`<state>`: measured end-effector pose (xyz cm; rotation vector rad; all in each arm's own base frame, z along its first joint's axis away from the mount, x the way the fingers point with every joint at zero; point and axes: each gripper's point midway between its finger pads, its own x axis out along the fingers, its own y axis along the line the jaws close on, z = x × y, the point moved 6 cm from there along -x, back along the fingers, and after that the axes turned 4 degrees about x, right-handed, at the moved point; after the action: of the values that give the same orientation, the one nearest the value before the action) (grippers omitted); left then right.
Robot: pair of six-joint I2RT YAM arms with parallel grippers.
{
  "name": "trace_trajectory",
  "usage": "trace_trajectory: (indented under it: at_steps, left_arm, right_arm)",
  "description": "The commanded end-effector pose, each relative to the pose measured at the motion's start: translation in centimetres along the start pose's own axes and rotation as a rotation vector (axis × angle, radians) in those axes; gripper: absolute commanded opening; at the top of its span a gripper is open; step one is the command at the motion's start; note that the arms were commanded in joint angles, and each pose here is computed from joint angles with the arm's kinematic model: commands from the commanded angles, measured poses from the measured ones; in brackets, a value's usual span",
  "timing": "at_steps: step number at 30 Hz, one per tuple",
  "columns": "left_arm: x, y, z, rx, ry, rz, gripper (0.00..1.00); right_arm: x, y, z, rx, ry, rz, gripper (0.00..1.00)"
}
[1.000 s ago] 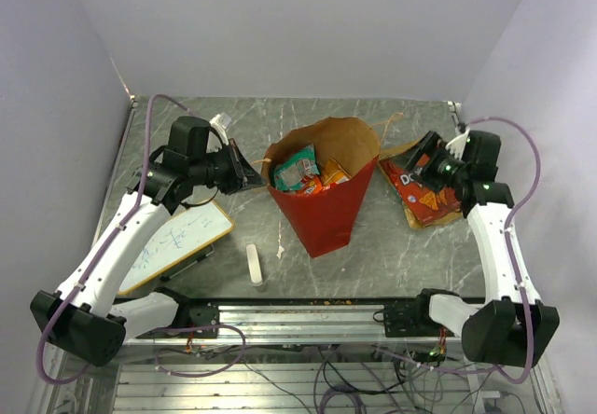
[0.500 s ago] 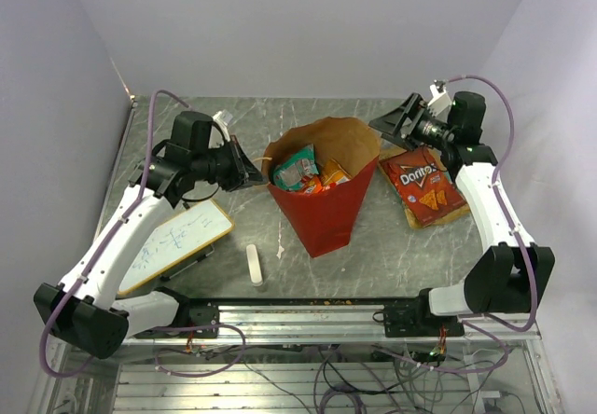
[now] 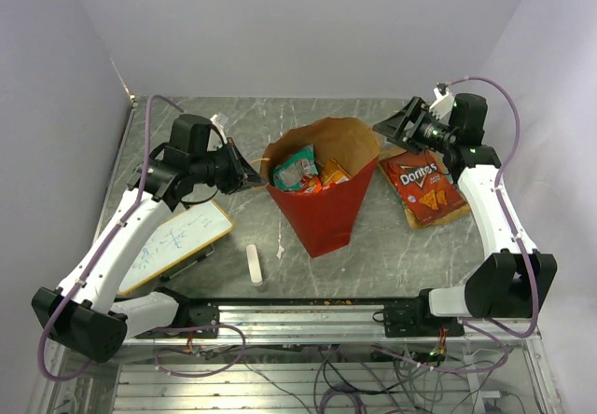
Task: Take the snacks out of the paper bag
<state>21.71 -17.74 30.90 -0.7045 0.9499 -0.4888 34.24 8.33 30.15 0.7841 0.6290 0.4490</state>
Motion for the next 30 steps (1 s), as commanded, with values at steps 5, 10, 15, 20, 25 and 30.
trace_trajectory:
  at_steps: [5,10,15,20,25,30]
  left_arm:
    - [-0.6,-0.6,0.3,-0.008,-0.023,-0.015,0.07]
    - [-0.8,-0.7,0.3,0.005,-0.020,-0.008,0.07]
    - [-0.8,-0.5,0.2,0.005,-0.021,-0.004,0.07]
    - [-0.7,-0.6,0.6,0.014,-0.028,-0.005,0.07]
    - [-0.7,-0.5,2.1,0.033,-0.042,0.015,0.17]
    - [-1.0,-0.6,3.6,0.067,-0.080,0.051,0.28]
  right_arm:
    - [-0.3,0.2,-0.4,-0.035,-0.017,0.041,0.67]
    - [1.0,0.2,-0.3,-0.079,-0.014,0.133,0.66]
    - [2.4,-0.2,0.3,-0.094,-0.009,0.168,0.65]
    - [3.4,0.1,0.9,-0.074,-0.013,0.212,0.61]
    - [3.9,0.2,1.3,-0.044,-0.021,0.222,0.41]
    - [4.1,0.4,1.8,-0.046,-0.018,0.211,0.31]
